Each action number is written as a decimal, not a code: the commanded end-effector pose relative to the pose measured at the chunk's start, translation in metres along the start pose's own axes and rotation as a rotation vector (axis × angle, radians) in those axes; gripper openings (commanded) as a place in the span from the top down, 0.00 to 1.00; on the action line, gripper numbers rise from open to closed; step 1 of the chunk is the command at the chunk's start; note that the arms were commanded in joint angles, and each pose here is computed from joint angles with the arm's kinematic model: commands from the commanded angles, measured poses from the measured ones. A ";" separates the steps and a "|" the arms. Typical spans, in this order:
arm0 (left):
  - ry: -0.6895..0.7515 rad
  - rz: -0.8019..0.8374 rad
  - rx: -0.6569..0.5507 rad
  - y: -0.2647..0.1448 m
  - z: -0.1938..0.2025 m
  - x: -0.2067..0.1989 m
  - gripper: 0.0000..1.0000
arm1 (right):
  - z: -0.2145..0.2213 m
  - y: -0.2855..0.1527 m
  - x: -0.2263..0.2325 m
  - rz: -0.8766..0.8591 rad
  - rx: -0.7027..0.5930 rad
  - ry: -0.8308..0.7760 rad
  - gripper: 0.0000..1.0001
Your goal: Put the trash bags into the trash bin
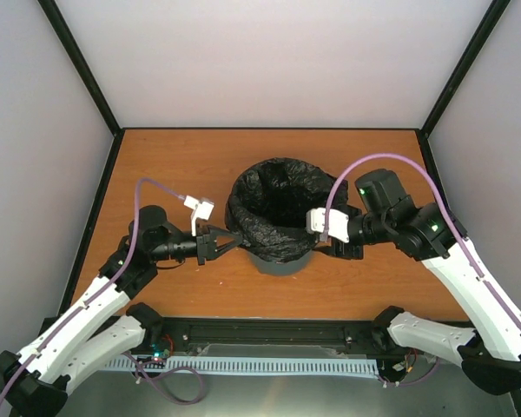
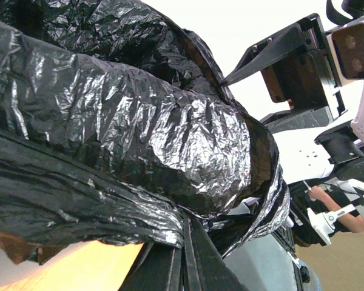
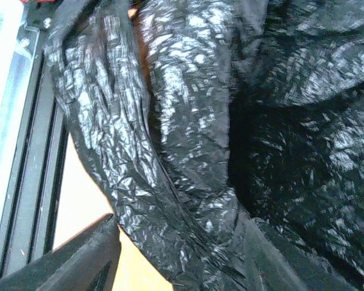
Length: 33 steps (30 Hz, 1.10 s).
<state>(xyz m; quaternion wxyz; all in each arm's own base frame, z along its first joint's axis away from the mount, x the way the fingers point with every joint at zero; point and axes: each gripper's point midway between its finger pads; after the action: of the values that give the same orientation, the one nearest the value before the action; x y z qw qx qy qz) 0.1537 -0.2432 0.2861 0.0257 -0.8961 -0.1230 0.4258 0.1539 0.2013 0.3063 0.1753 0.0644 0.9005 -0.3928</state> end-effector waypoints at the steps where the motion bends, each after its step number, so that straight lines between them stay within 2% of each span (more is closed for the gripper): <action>1: 0.052 0.011 -0.006 -0.003 -0.006 -0.012 0.99 | 0.004 -0.002 0.011 -0.054 0.015 0.012 0.53; 4: 0.049 -0.024 -0.014 -0.005 -0.004 -0.005 0.99 | 0.006 -0.001 0.019 -0.061 0.000 0.024 0.82; 6: 0.024 -0.056 0.000 -0.006 0.004 0.003 0.99 | 0.008 -0.001 0.024 -0.053 -0.014 0.035 0.94; 7: 0.017 -0.064 0.003 -0.007 0.007 0.006 0.99 | 0.010 -0.001 0.026 -0.047 -0.021 0.037 0.96; 21: -0.061 -0.168 -0.018 0.007 0.025 0.063 0.99 | 0.047 0.038 0.032 0.088 -0.058 0.146 0.97; 26: -0.082 -0.202 -0.022 0.015 0.028 0.083 0.99 | 0.064 0.052 0.033 0.111 -0.029 0.208 0.92; 30: -0.079 -0.236 -0.027 0.016 0.028 0.094 0.99 | 0.066 0.045 0.034 0.158 -0.040 0.186 0.90; 33: -0.078 -0.245 -0.023 0.016 0.029 0.096 0.99 | 0.051 0.025 0.041 0.153 -0.096 0.134 0.89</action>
<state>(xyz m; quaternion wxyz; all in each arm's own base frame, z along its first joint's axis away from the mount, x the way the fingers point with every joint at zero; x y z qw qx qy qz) 0.1843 -0.2357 0.1800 0.0820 -0.8425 -0.2318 0.4794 0.1433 0.1826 0.2107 0.1105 0.1422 0.9118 -0.3690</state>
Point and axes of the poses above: each gripper's point midway between its finger pads, its own y axis out along the fingers, its own x axis along the line the jaws close on, z = x × y, and after that the axes turned 5 degrees about -y, right-handed
